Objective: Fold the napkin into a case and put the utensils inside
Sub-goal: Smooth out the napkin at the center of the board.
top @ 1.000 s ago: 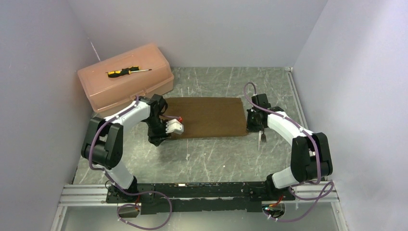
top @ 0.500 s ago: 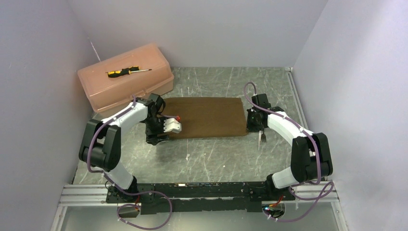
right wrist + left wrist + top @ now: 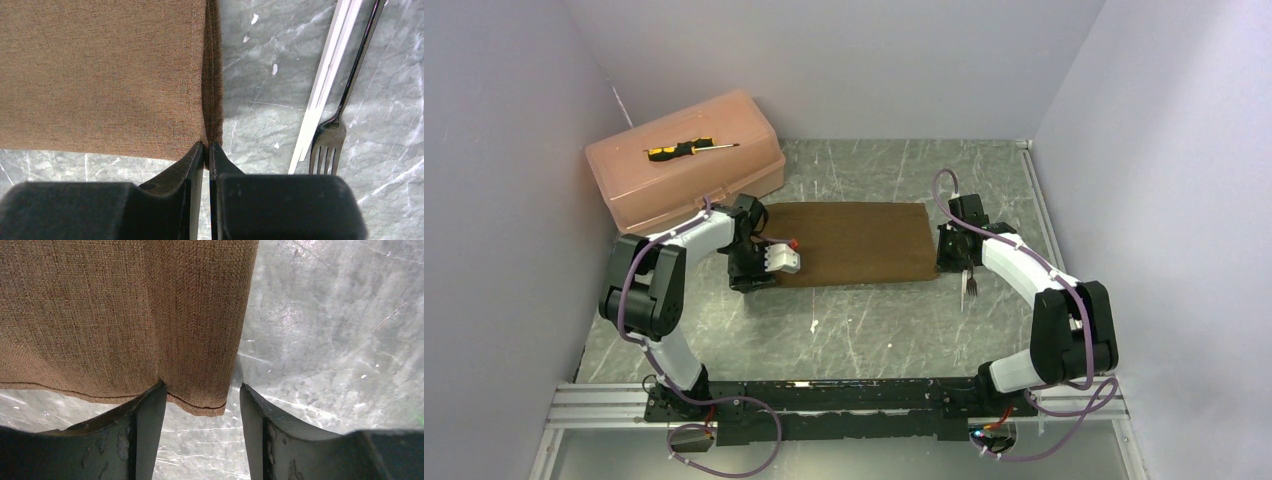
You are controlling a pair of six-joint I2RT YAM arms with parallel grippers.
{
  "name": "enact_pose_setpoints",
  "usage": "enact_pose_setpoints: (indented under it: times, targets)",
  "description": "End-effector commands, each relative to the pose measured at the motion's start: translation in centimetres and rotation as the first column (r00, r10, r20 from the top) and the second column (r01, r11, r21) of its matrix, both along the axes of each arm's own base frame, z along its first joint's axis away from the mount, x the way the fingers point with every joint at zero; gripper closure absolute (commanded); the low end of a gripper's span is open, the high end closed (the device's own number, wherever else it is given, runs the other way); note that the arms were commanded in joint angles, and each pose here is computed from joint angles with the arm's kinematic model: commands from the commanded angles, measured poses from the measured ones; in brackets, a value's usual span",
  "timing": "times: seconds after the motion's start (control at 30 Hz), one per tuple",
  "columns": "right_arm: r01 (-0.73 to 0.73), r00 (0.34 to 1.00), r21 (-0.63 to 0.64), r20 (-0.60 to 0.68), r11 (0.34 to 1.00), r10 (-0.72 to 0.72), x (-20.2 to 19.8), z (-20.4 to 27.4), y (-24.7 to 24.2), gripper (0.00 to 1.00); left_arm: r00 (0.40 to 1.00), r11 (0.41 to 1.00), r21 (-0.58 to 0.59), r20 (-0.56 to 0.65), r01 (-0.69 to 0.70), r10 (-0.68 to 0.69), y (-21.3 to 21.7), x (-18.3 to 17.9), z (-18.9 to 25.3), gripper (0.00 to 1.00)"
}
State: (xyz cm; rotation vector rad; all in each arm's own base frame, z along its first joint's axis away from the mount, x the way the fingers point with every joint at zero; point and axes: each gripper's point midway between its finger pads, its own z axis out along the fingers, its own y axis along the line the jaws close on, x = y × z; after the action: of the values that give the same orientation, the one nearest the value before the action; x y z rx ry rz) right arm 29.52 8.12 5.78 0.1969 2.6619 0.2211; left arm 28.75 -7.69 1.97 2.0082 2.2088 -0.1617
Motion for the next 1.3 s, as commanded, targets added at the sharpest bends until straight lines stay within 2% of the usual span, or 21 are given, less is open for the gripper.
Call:
enact_pose_setpoints:
  times: [0.0, 0.07, 0.13, 0.23, 0.3, 0.43, 0.57, 0.73, 0.77, 0.8, 0.83, 0.87, 0.9, 1.0, 1.03, 1.07, 1.17, 1.27]
  targets:
    - [0.016, 0.998, 0.006, 0.058, 1.0, -0.016, 1.2, 1.3, -0.1, 0.87, 0.999, 0.999, -0.022, -0.039, 0.025, -0.025, -0.4, -0.6, -0.9, 0.41]
    - [0.016, 0.998, 0.003, 0.057, 1.0, -0.017, 1.4, 1.3, -0.1, 0.87, 0.998, 0.999, -0.013, -0.044, 0.037, -0.038, -0.4, -0.9, -1.4, 0.46]
    - [0.019, 0.998, 0.001, 0.056, 1.0, -0.019, 1.5, 1.3, -0.2, 0.87, 0.998, 0.999, -0.003, -0.038, 0.044, -0.044, -0.5, -1.0, -1.9, 0.6]
    - [0.018, 0.999, 0.005, 0.047, 1.0, -0.018, 1.5, 1.1, -0.1, 0.87, 0.999, 0.999, 0.01, -0.02, 0.033, -0.032, -0.5, -0.6, -2.2, 0.96]
    - [0.015, 0.999, 0.011, 0.038, 1.0, -0.015, 1.4, 0.9, 0.1, 0.87, 0.999, 0.999, 0.004, -0.036, 0.036, -0.036, -0.6, -1.0, -1.8, 0.97]
    - [-0.008, 1.0, 0.028, 0.01, 1.0, 0.008, 0.4, 0.8, 0.4, 0.87, 0.978, 0.995, -0.023, -0.184, 0.093, -0.095, -0.5, -4.9, -0.1, 0.97]
    - [-0.035, 0.999, 0.054, -0.026, 0.998, 0.036, -1.3, 1.0, 1.0, 0.87, 0.946, 0.992, 0.001, -0.301, 0.129, -0.123, 0.8, -8.7, 1.0, 0.97]
    - [-0.046, 0.998, 0.052, -0.046, 0.998, 0.048, -3.1, 1.7, 0.9, 0.86, 0.933, 0.991, -0.01, -0.337, 0.13, -0.126, 0.5, -10.3, 1.5, 0.97]
    - [-0.048, 0.997, 0.052, -0.051, 0.997, 0.051, -3.4, 1.7, 0.8, 0.85, 0.937, 0.993, -0.01, -0.33, 0.119, -0.116, 0.4, -10.1, 1.5, 0.92]
    - [-0.049, 0.997, 0.053, -0.053, 0.997, 0.052, -3.5, 1.8, 0.8, 0.83, 0.945, 0.995, -0.006, -0.312, 0.1, -0.097, 0.2, -9.5, 1.6, 0.75]
    - [-0.05, 0.997, 0.05, -0.054, 0.997, 0.053, -3.6, 1.9, 0.8, 0.79, 0.95, 0.997, -0.004, -0.302, 0.082, -0.079, 0.1, -9.1, 1.7, 0.52]
    - [-0.052, 0.997, 0.047, -0.05, 0.998, 0.054, -3.5, 2.0, 0.7, 0.76, 0.957, 0.998, -0.004, -0.284, 0.067, -0.066, -0.1, -8.4, 2.0, 0.37]
    - [-0.052, 0.998, 0.042, -0.044, 0.998, 0.054, -3.3, 2.2, 0.7, 0.73, 0.963, 0.999, -0.006, -0.263, 0.052, -0.051, -0.3, -7.7, 2.4, 0.26]
    - [-0.054, 0.998, 0.03, -0.02, 0.998, 0.055, -2.3, 3.3, 0.6, 0.63, 0.974, 0.999, -0.05, -0.227, -0.02, 0.008, -1.0, -5.3, 5.0, 0.2]
    - [-0.056, 0.998, 0.025, -0.014, 0.998, 0.057, -2.0, 3.7, 0.6, 0.57, 0.975, 0.996, -0.071, -0.219, -0.05, 0.033, -1.1, -4.4, 6.1, 0.14]
    - [-0.06, 0.998, 0.016, -0.003, 0.998, 0.06, -1.7, 4.1, 0.5, 0.56, 0.976, 0.992, -0.093, -0.21, -0.087, 0.066, -1.2, -3.4, 7.1, 0.12]
    - [-0.046, 0.996, -0.028, 0.072, 0.999, 0.048, 0.4, 5.8, -0.1, 0.55, 0.964, 0.962, -0.141, -0.157, -0.235, 0.212, -0.9, 0.9, 9.0, 0.18]
    - [-0.013, 0.985, -0.034, 0.172, 0.999, 0.019, 4.0, 7.8, 0.0, 0.57, 0.92, 0.904, -0.176, -0.137, -0.389, 0.368, -0.3, 5.1, 9.1, 0.28]
